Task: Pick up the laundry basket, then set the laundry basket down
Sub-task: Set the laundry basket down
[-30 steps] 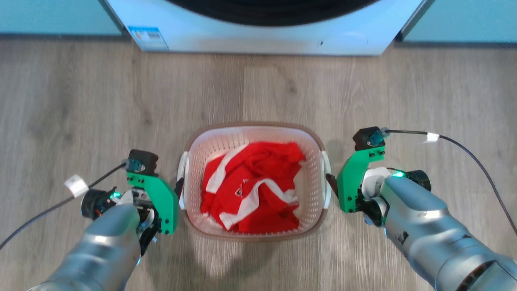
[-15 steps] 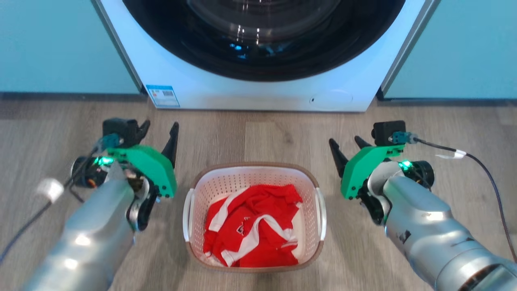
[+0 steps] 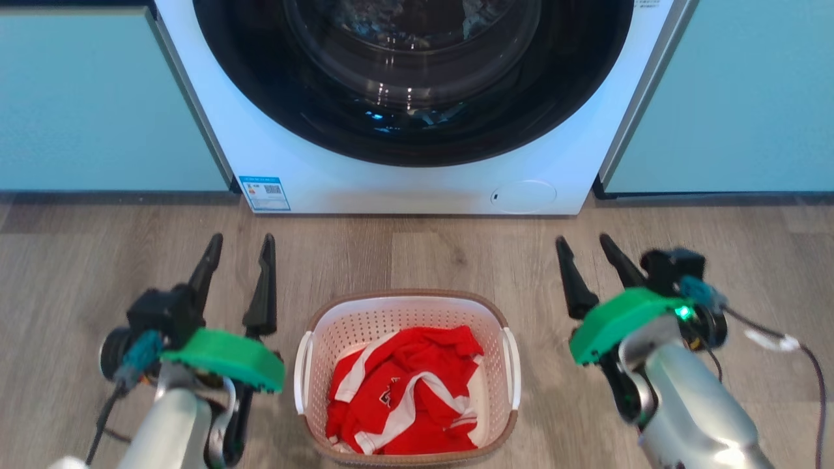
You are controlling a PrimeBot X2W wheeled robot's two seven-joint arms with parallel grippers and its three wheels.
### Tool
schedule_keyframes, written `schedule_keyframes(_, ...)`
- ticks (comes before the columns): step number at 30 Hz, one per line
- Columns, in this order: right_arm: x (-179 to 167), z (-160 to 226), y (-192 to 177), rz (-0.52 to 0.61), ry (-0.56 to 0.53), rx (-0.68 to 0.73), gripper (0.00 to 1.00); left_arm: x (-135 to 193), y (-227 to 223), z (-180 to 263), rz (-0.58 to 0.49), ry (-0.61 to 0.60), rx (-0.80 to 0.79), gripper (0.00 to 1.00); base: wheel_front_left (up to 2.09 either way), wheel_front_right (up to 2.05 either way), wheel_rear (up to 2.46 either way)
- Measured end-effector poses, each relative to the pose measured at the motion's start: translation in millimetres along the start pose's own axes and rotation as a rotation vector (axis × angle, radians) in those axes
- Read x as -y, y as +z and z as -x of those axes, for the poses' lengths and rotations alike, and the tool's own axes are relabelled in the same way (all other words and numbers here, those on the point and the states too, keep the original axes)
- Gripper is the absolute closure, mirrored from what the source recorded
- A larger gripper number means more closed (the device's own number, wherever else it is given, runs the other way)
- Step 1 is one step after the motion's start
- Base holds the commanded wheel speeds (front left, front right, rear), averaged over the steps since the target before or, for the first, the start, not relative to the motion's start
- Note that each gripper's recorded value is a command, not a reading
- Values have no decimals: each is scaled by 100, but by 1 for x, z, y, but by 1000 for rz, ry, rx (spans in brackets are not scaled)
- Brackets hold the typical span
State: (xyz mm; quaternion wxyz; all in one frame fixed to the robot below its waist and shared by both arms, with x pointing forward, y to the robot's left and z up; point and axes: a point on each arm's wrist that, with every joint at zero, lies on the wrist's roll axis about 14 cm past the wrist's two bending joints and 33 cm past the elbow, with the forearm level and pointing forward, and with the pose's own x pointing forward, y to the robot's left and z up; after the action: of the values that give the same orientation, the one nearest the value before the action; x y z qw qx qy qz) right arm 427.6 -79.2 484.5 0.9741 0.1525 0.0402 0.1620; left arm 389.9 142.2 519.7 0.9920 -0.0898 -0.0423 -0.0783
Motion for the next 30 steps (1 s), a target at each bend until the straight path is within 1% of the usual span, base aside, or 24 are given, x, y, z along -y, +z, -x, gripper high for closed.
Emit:
schedule_keyframes(7,2,21,17,-31,-24,84,0,2,-2,24,14,5,10,0,0,0,0)
schedule_keyframes(12,13,43,13,-56,-75,95,0,-2,-16,42,23,24,-31,0,0,0,0)
schedule_keyframes(15,17,53,15,-64,-94,111,0,-4,-15,46,20,38,-26,0,0,0,0)
schedule_keyframes(21,12,54,27,-47,-78,151,0,-4,-5,47,9,33,5,0,0,0,0)
schedule_keyframes(30,10,60,22,-45,-76,140,0,-2,-1,47,16,23,19,0,0,0,0)
